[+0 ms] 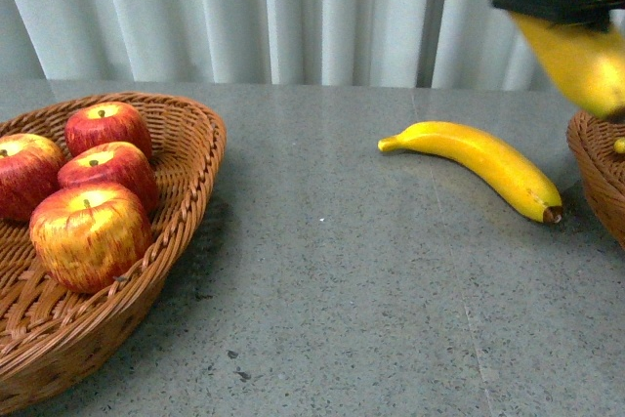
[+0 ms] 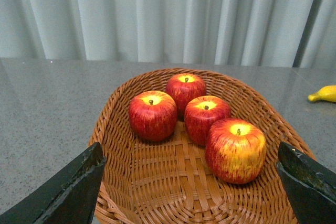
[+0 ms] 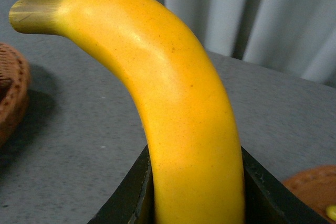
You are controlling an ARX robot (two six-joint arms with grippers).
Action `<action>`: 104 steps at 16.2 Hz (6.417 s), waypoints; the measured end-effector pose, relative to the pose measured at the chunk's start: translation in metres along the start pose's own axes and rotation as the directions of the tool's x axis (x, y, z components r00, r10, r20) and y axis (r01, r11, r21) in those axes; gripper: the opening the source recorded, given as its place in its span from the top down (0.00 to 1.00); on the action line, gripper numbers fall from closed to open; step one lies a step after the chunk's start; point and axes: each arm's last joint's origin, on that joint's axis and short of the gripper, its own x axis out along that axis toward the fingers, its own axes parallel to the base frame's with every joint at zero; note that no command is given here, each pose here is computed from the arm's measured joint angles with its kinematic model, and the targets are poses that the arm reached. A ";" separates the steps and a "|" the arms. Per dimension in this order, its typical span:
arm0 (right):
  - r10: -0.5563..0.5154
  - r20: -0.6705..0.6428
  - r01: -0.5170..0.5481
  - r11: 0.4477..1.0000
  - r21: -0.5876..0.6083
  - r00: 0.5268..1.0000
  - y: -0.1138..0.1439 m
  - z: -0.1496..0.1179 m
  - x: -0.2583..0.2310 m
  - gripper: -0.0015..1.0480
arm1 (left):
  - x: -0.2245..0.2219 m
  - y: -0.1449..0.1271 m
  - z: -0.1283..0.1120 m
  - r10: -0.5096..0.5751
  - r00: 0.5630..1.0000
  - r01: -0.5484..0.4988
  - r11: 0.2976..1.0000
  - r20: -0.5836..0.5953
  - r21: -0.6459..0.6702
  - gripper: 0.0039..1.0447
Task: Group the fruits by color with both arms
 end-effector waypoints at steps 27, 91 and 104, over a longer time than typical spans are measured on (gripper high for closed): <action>0.021 0.055 -0.013 0.991 -0.136 0.998 -0.017 0.012 -0.043 0.06 | 0.000 0.000 0.000 0.000 1.000 0.000 1.000 0.000 0.000 0.06; -0.117 -0.093 0.109 0.991 -0.082 0.989 -0.163 -0.064 -0.082 0.64 | 0.000 0.000 0.000 0.000 1.000 0.000 1.000 0.000 0.000 0.06; 0.039 0.323 -0.017 0.997 -0.071 0.946 -0.096 0.005 -0.161 0.06 | 0.000 0.000 0.000 0.000 1.000 0.000 1.000 0.000 0.000 0.06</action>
